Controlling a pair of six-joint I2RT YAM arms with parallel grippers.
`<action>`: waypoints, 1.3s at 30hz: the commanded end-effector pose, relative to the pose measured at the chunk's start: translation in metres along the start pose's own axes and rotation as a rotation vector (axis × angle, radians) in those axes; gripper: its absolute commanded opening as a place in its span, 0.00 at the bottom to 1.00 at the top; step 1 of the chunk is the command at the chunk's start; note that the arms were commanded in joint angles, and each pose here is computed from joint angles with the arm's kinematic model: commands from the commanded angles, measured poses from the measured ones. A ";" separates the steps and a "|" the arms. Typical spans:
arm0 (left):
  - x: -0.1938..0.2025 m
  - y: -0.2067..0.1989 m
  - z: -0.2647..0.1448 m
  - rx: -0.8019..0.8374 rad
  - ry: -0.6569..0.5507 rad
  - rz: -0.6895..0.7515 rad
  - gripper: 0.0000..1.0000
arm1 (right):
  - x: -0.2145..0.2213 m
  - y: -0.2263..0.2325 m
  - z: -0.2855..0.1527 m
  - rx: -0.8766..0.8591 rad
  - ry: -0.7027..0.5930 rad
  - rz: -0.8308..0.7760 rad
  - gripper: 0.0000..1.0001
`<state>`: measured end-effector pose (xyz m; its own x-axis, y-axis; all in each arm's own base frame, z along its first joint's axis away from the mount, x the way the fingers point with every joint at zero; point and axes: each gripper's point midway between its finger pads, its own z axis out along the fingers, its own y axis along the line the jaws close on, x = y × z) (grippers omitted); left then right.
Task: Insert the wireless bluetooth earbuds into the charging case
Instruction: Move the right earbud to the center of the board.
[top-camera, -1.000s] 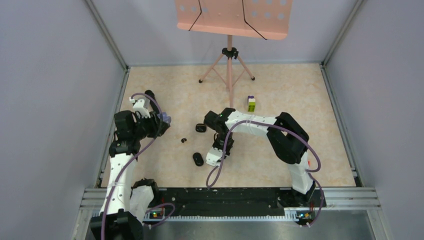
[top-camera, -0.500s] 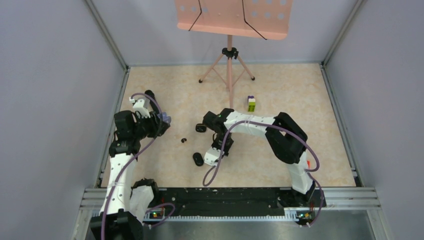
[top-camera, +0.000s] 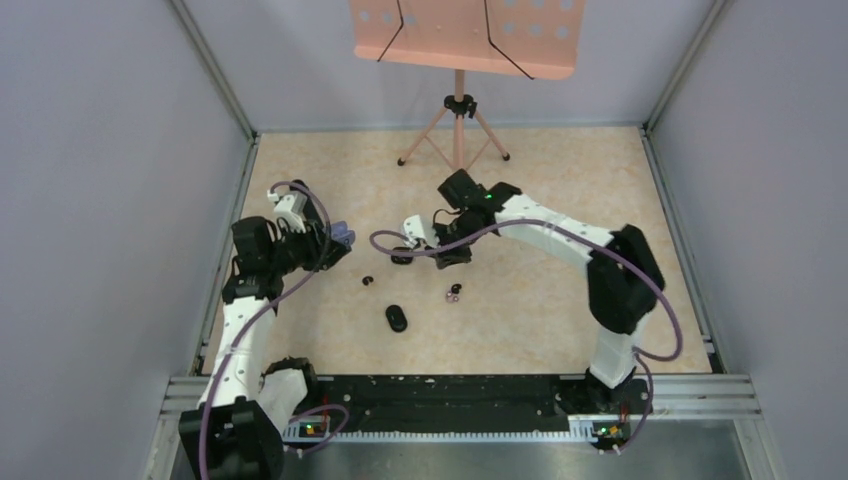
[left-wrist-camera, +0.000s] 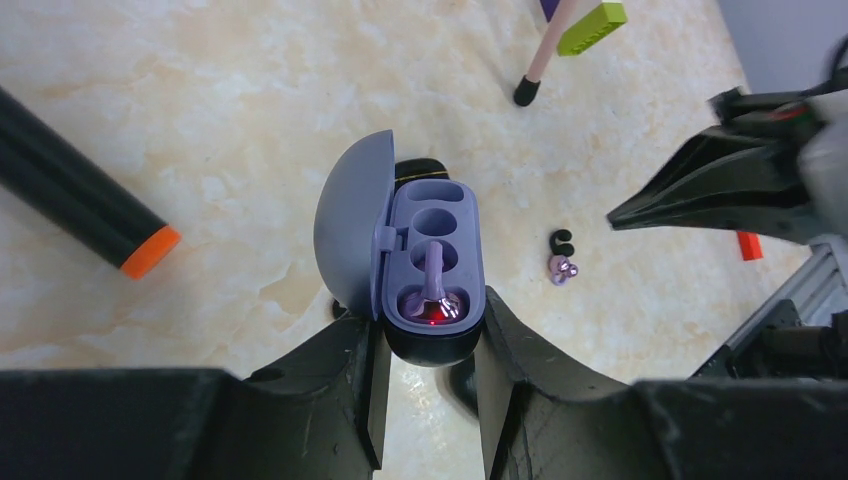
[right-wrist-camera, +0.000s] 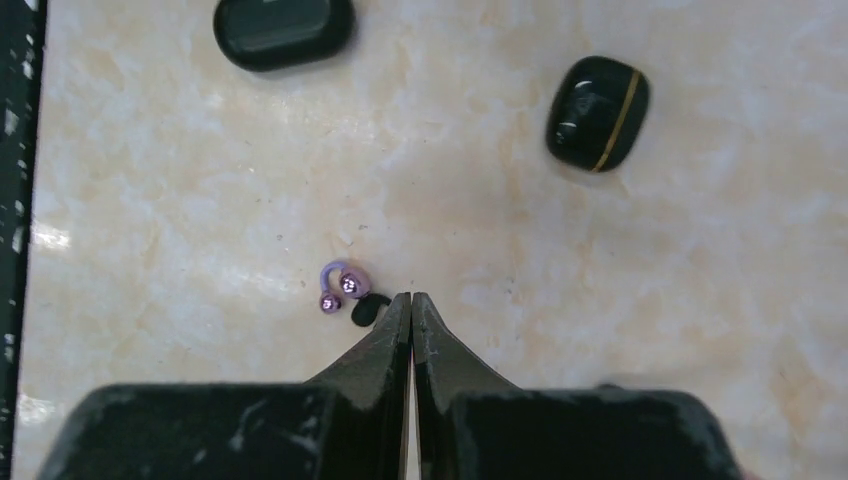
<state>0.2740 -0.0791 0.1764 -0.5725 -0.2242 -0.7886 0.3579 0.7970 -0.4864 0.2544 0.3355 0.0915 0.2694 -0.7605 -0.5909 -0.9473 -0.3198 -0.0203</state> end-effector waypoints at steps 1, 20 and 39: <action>-0.018 -0.017 0.007 0.132 -0.047 0.048 0.00 | -0.065 0.003 -0.051 0.199 -0.271 0.094 0.00; -0.016 -0.008 0.002 0.056 -0.029 0.048 0.00 | 0.046 0.030 0.024 -0.063 0.210 -0.445 0.28; -0.017 -0.004 0.004 0.033 -0.027 0.019 0.00 | 0.033 0.032 0.046 -0.017 0.137 -0.319 0.48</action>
<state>0.2789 -0.0818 0.1764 -0.5775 -0.2227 -0.7854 0.3771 0.7805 -0.4987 0.2290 0.2958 0.0226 0.6241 -0.6916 -0.3636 -0.7716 -0.6186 -0.1478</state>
